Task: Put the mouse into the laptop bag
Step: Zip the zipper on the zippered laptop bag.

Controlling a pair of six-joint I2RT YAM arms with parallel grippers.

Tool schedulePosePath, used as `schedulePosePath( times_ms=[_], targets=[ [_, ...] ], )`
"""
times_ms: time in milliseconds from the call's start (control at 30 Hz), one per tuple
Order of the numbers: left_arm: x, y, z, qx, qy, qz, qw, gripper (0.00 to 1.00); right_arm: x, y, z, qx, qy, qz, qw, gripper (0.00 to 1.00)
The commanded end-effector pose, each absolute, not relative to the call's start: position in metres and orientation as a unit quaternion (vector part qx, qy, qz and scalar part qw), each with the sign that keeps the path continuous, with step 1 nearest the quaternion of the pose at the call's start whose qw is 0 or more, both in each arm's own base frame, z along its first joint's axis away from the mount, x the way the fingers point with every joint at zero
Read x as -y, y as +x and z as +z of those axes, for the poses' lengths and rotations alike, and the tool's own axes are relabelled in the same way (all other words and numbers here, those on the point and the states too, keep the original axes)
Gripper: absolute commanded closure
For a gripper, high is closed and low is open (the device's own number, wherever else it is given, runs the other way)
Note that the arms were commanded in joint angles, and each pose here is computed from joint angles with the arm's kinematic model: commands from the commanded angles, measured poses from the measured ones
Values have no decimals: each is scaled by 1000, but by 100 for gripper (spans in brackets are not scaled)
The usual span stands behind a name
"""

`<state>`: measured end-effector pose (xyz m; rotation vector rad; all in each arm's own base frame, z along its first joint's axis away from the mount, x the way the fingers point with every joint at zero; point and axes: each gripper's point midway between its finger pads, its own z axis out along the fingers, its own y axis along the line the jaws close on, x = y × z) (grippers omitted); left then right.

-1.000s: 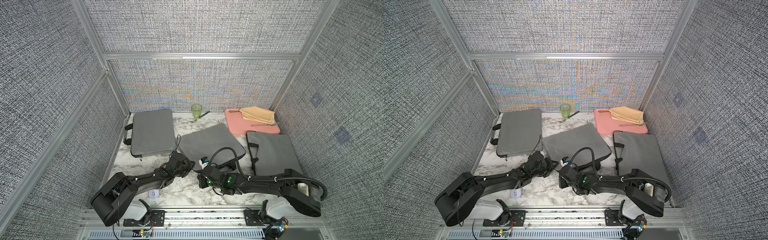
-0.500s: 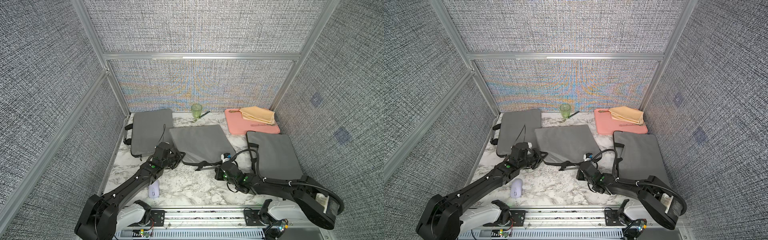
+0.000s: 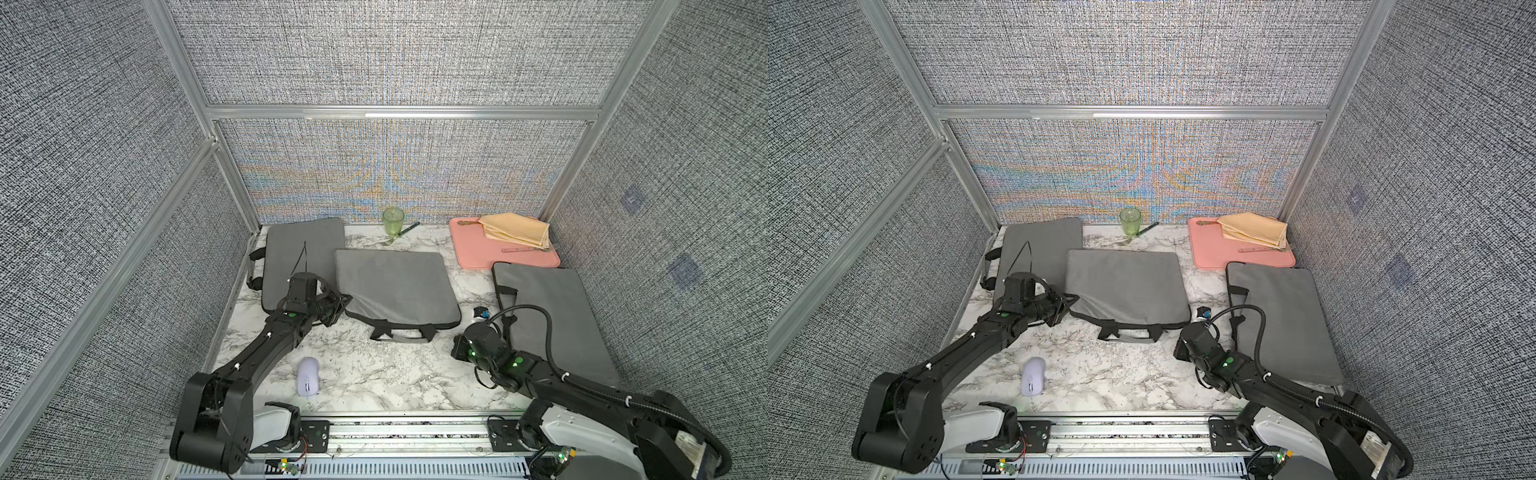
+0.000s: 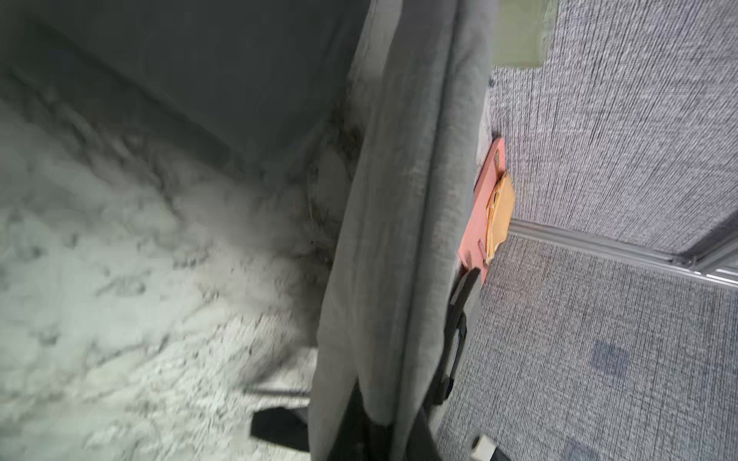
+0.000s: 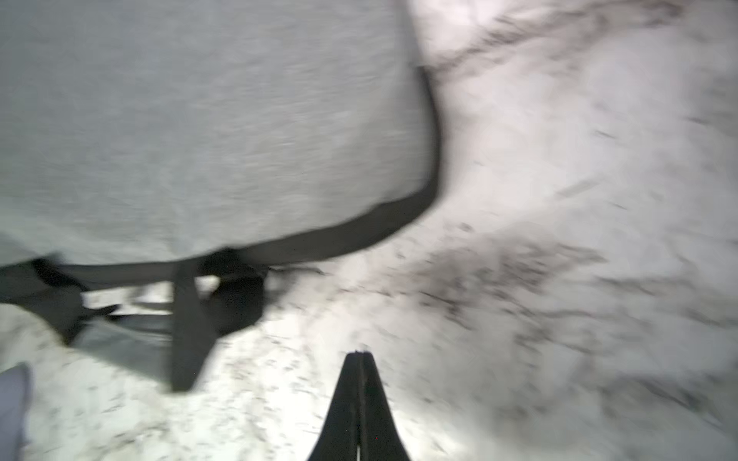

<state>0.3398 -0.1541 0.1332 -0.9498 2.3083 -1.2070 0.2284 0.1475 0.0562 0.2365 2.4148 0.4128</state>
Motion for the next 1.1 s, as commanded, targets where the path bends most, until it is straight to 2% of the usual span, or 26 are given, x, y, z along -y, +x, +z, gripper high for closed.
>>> schedulePosePath(
  times_ms=[0, 167, 333, 433, 600, 733, 800, 1067],
  targets=[
    [159, 382, 164, -799, -299, -465, 237, 100, -127, 213, 49, -940, 80, 110, 314, 100],
    [165, 411, 151, -809, -301, -454, 222, 100, -142, 204, 58, -938, 49, 148, 311, 100],
    [165, 408, 141, -809, -307, -453, 216, 100, -161, 209, 63, -930, 4, 170, 325, 100],
    [162, 399, 139, -815, -306, -442, 215, 100, -164, 225, 54, -927, 18, 158, 339, 88],
    [161, 376, 139, -824, -294, -439, 204, 100, -174, 259, 38, -933, 26, 132, 333, 86],
    [152, 353, 133, -835, -293, -419, 202, 100, -188, 282, 34, -928, 8, 147, 343, 69],
    [151, 345, 129, -836, -293, -420, 198, 100, -200, 289, 35, -927, -17, 155, 340, 65],
    [152, 334, 140, -834, -284, -429, 200, 100, -202, 322, 16, -935, -23, 134, 327, 64]
  ],
)
